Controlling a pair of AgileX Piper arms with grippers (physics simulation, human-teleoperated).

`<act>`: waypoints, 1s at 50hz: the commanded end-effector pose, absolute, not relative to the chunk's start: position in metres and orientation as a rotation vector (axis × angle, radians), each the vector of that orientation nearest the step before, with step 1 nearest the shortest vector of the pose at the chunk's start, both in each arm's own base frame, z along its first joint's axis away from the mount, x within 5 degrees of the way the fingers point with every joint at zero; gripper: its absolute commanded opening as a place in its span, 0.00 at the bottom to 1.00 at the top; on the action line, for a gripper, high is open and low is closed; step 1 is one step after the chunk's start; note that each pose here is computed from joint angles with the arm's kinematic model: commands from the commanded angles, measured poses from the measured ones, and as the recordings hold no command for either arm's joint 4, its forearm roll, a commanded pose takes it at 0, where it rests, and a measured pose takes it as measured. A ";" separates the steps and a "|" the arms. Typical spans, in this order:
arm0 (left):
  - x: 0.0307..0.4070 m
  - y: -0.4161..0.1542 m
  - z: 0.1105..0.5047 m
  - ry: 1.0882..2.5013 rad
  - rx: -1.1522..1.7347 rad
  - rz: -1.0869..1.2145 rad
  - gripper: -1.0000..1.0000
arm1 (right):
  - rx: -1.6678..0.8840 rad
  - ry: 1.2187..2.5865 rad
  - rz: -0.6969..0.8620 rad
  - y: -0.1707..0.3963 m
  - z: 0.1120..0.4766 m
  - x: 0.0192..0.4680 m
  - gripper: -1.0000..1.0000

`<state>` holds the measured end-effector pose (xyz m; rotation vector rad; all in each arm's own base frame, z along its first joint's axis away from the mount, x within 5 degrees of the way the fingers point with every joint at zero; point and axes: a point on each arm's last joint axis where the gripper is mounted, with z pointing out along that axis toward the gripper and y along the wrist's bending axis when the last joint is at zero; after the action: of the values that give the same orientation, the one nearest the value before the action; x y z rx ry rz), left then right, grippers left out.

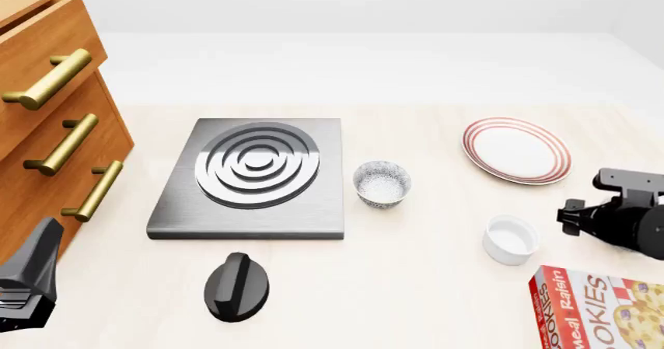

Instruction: Pick the akita bowl next to the plate and place it on the plate.

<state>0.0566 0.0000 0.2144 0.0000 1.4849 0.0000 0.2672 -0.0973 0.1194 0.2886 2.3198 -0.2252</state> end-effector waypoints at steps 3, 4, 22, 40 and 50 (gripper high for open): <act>0.057 0.000 0.214 1.485 0.000 0.000 1.00 | 0.297 2.320 -0.227 -0.098 0.125 0.265 1.00; 0.057 0.000 0.214 1.485 0.000 0.000 1.00 | 0.300 2.320 -0.228 -0.098 0.123 0.264 1.00; 0.057 0.000 0.214 1.485 0.000 0.000 1.00 | 0.266 2.327 -0.235 -0.097 0.131 0.265 0.00; 0.057 0.000 0.214 1.485 0.000 0.000 1.00 | 0.198 2.316 -0.274 -0.099 0.164 0.266 0.00; 0.057 0.000 0.214 1.485 0.000 0.000 1.00 | 0.160 2.295 -0.298 -0.099 0.196 0.266 0.00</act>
<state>0.0566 0.0000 0.2144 0.0000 1.4849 0.0000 0.2665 -0.0991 0.1686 0.1978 2.3139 -0.2762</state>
